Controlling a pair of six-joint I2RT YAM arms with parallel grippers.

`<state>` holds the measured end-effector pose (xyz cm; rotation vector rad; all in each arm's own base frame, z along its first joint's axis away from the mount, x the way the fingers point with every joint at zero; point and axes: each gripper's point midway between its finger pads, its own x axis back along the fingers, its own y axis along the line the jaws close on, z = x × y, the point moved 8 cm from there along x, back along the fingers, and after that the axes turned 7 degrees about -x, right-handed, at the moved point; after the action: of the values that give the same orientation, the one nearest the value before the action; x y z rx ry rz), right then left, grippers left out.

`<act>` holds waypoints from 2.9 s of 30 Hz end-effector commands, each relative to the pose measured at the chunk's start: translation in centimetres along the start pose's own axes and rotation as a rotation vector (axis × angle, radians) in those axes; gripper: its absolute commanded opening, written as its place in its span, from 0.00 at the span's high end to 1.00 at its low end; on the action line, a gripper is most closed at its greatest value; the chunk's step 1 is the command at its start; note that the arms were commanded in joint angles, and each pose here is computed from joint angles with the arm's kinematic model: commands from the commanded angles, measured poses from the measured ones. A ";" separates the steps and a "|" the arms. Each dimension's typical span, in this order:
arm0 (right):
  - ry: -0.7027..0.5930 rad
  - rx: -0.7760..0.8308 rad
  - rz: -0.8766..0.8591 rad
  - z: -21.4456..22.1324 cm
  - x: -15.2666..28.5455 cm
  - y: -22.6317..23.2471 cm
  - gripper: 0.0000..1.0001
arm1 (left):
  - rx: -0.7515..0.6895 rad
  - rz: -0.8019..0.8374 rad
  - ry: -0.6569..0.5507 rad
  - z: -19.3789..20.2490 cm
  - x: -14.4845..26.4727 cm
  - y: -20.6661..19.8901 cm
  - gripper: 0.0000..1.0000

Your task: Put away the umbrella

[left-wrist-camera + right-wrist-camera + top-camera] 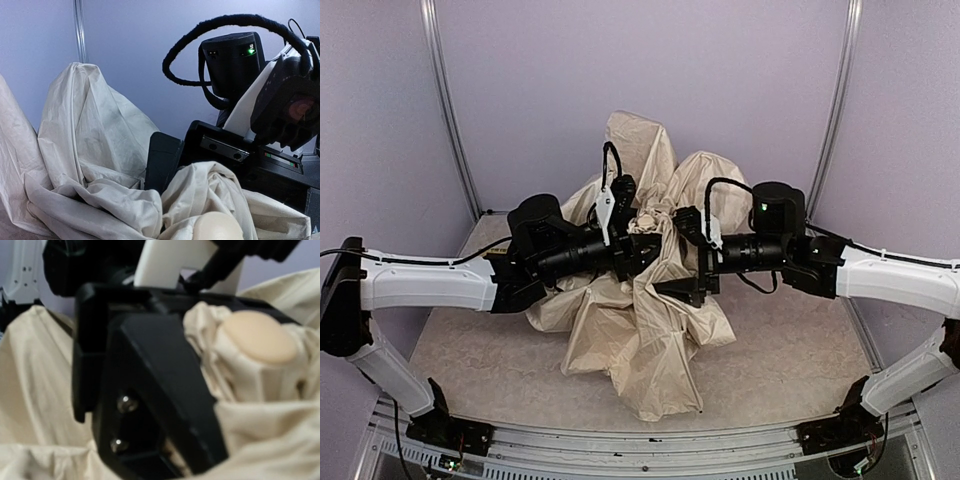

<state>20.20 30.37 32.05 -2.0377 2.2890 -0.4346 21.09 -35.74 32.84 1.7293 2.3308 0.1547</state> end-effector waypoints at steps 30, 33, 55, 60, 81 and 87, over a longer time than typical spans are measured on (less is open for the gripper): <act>-0.052 0.069 -0.298 -0.8 -0.4 2.7 0.03 | -0.093 0.103 -0.209 -4.4 1.9 -3.1 1.00; -0.068 0.072 -0.301 -0.8 -1.3 2.7 0.16 | -0.070 0.121 -0.244 -4.5 1.5 -3.5 1.00; 0.001 0.001 -0.015 1.5 1.1 0.2 0.89 | -0.085 -0.064 -0.247 -5.8 2.2 -2.4 0.22; -0.005 -0.088 0.087 2.3 2.8 -1.9 1.00 | -0.187 -0.205 -0.183 -7.4 4.3 -1.5 0.02; -0.029 -0.279 0.399 1.9 8.6 -8.6 1.00 | -0.154 -0.333 0.138 -1.4 10.8 0.0 0.01; -0.050 -0.245 0.228 1.7 8.1 -7.1 1.00 | -0.110 -0.436 0.108 2.5 11.9 2.7 0.01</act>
<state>27.83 21.18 29.94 -1.6985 2.8421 -0.0910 18.97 -24.48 29.84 1.2567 2.6211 0.4112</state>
